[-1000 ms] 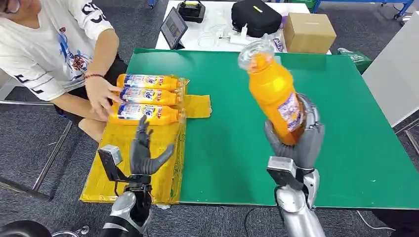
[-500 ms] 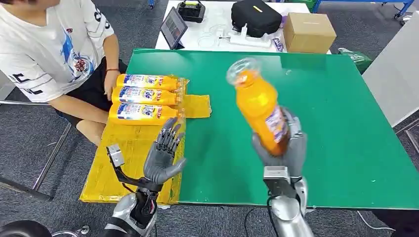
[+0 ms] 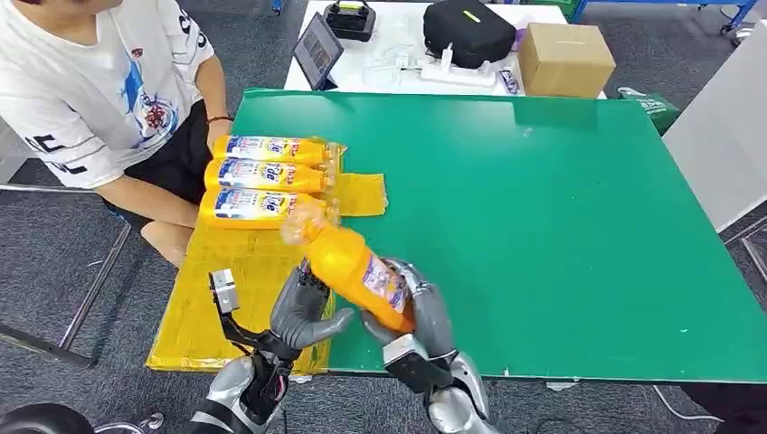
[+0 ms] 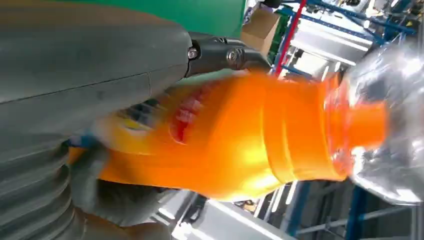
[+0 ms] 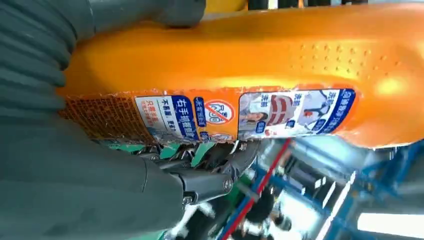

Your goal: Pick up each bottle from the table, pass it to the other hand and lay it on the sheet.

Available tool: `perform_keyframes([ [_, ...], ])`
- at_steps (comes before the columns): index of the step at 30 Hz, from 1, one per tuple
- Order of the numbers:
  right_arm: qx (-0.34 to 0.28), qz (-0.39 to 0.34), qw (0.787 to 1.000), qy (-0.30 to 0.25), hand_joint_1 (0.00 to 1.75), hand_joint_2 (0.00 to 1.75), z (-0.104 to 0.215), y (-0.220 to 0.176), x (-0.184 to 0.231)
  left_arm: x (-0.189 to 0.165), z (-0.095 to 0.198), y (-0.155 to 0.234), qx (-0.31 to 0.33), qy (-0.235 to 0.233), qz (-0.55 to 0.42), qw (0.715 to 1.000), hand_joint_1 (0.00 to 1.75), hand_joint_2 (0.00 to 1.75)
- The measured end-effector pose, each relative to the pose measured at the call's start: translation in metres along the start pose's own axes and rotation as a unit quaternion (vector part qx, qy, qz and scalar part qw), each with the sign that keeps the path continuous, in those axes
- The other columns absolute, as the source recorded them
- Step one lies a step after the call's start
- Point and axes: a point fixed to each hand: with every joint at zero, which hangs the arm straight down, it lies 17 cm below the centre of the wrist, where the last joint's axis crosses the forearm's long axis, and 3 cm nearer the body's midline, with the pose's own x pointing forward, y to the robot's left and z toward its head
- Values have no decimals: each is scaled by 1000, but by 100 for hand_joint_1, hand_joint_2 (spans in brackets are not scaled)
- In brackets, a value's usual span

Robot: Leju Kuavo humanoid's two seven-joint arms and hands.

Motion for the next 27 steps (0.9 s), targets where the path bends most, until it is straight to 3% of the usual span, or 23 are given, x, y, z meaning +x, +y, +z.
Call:
perform_keyframes([
  [10,79,-2,997,-11,175,175,1,69,7,-12,5,17,14,23,2,1000,0,175],
  [26,118,5,993,2,175,175,8,92,-5,-19,15,36,38,39,7,999,0,175],
  [27,119,5,993,2,175,175,8,92,-6,-19,15,36,39,39,7,998,150,175],
])
